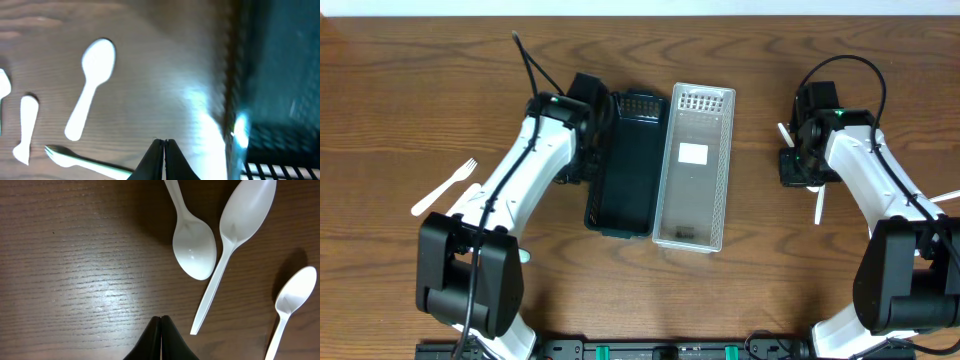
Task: Pack container
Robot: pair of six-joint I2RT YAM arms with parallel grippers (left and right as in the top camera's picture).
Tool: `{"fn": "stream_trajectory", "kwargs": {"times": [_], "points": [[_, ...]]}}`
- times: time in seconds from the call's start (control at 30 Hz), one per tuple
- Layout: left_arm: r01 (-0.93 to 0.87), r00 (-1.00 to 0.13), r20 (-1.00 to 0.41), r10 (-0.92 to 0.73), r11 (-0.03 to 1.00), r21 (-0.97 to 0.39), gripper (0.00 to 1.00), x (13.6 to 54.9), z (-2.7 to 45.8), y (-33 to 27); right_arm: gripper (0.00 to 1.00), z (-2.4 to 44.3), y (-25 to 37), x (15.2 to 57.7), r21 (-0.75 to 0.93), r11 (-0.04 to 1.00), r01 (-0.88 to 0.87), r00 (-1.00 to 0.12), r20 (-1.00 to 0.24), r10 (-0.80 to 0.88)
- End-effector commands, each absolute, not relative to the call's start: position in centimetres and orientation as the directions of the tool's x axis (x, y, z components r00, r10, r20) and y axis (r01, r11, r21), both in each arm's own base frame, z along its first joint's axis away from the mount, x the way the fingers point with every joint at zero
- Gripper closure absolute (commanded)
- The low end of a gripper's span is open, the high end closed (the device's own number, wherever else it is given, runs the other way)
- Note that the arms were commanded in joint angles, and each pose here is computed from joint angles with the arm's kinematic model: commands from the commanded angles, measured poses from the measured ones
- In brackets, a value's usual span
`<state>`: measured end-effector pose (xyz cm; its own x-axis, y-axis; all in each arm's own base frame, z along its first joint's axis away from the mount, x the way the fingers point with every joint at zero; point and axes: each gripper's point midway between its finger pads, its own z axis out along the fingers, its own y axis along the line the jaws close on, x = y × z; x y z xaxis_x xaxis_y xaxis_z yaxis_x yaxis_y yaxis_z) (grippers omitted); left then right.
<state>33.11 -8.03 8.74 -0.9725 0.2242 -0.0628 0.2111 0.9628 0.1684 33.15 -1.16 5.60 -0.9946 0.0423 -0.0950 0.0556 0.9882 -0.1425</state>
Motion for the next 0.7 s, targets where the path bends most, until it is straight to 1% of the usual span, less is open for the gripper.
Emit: {"fn": "stream_trajectory", "kwargs": {"times": [0.0, 0.13, 0.3, 0.57, 0.67], "points": [[0.186, -0.980, -0.038, 0.194, 0.970, 0.153, 0.94, 32.6, 7.3, -7.8, 0.95, 5.8, -1.5, 33.3, -0.154, 0.985, 0.076, -0.993, -0.102, 0.060], [0.201, -0.980, -0.008, 0.201, 0.980, 0.013, 0.94, 31.2, 6.0, -10.2, 0.95, 5.8, -1.5, 33.3, -0.154, 0.985, 0.076, -0.993, -0.102, 0.060], [0.228, -0.972, 0.026, 0.234, 0.964, -0.138, 0.94, 29.6, 6.1, -13.5, 0.96, 5.8, -1.5, 33.3, -0.154, 0.985, 0.076, -0.993, -0.105, 0.060], [0.275, -0.955, 0.068, 0.288, 0.948, -0.161, 0.94, 27.8, 6.3, -14.9, 0.97, 5.8, -1.3, 33.4, -0.139, 0.988, 0.068, -0.993, -0.104, 0.054], [0.264, -0.961, 0.060, 0.270, 0.960, -0.090, 0.94, 28.5, 6.1, -13.4, 0.97, 5.9, -1.3, 33.4, -0.139, 0.988, 0.069, -0.993, -0.106, 0.054]]}}
